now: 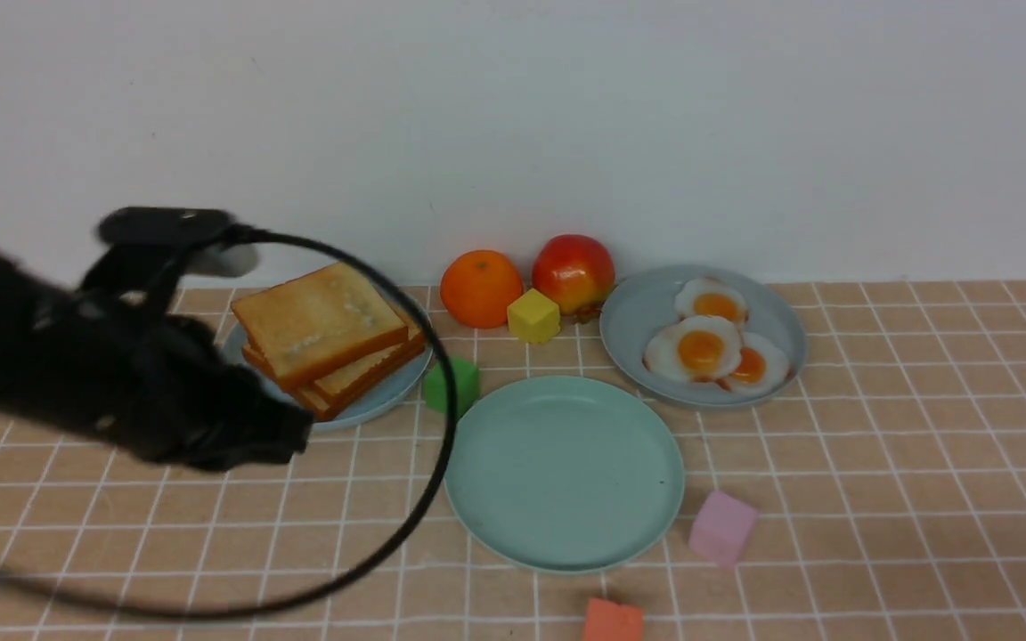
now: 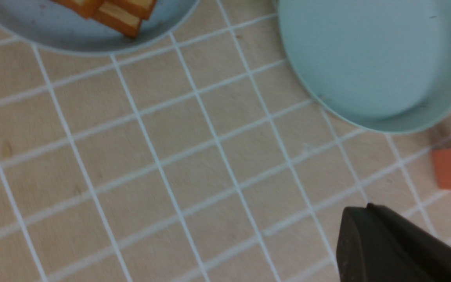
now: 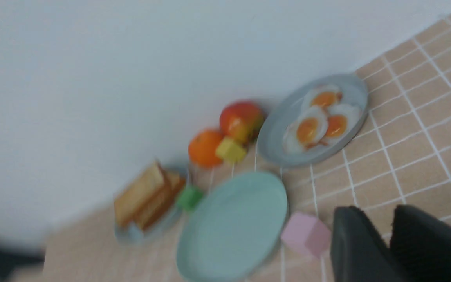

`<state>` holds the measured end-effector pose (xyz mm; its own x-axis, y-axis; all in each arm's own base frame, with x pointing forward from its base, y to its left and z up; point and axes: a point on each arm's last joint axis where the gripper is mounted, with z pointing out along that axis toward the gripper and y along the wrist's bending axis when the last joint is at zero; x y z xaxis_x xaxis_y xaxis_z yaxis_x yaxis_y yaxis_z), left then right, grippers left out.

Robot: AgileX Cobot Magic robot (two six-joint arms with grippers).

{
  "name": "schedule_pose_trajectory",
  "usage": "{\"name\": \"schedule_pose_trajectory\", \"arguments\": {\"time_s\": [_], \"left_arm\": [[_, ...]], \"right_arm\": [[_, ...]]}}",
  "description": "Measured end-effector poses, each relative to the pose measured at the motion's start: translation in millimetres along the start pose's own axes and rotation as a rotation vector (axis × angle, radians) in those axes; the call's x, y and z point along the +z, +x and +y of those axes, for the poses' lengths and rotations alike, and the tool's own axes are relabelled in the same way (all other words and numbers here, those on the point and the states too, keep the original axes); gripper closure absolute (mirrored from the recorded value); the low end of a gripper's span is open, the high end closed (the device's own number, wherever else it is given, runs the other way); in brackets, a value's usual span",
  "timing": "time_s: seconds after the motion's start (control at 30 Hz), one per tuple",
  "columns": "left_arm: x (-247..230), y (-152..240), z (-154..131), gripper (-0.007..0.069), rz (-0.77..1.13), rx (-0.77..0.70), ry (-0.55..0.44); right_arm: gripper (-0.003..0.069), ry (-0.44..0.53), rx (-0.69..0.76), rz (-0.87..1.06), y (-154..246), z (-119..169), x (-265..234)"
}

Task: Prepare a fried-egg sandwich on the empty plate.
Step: Use the left arm to grab a slice of bread

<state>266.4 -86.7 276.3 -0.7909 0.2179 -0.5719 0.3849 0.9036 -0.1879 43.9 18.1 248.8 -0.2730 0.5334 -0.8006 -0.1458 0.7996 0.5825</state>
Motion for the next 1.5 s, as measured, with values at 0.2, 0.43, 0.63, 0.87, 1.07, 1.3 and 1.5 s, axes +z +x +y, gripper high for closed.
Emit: {"name": "schedule_pose_trajectory", "arguments": {"time_s": [0.2,0.43,0.63,0.87,1.07,1.3,1.5], "left_arm": [[36,-60,19,0.0638,-0.002,0.165,-0.097],[77,-104,39,0.0569,0.03,0.368,-0.189],[111,-116,51,0.0336,0.069,0.496,-0.208],[143,-109,59,0.0211,0.084,0.526,-0.208],[158,-106,63,0.0201,0.084,0.534,-0.211],[168,-101,66,0.0201,0.115,0.581,-0.208],[171,-101,67,0.0257,0.119,0.587,-0.211]], "right_arm": [[0.0659,-0.021,-0.456,0.342,-64,58,-10],[0.0672,-0.03,-0.575,0.474,-85,76,6],[0.0671,-0.055,-0.549,0.493,-84,78,9],[0.0668,-0.071,-0.536,0.496,-83,80,9],[0.0661,-0.085,-0.521,0.499,-82,81,9],[0.0658,-0.087,-0.518,0.5,-82,81,9],[0.0657,-0.093,-0.512,0.5,-82,82,9]]}}
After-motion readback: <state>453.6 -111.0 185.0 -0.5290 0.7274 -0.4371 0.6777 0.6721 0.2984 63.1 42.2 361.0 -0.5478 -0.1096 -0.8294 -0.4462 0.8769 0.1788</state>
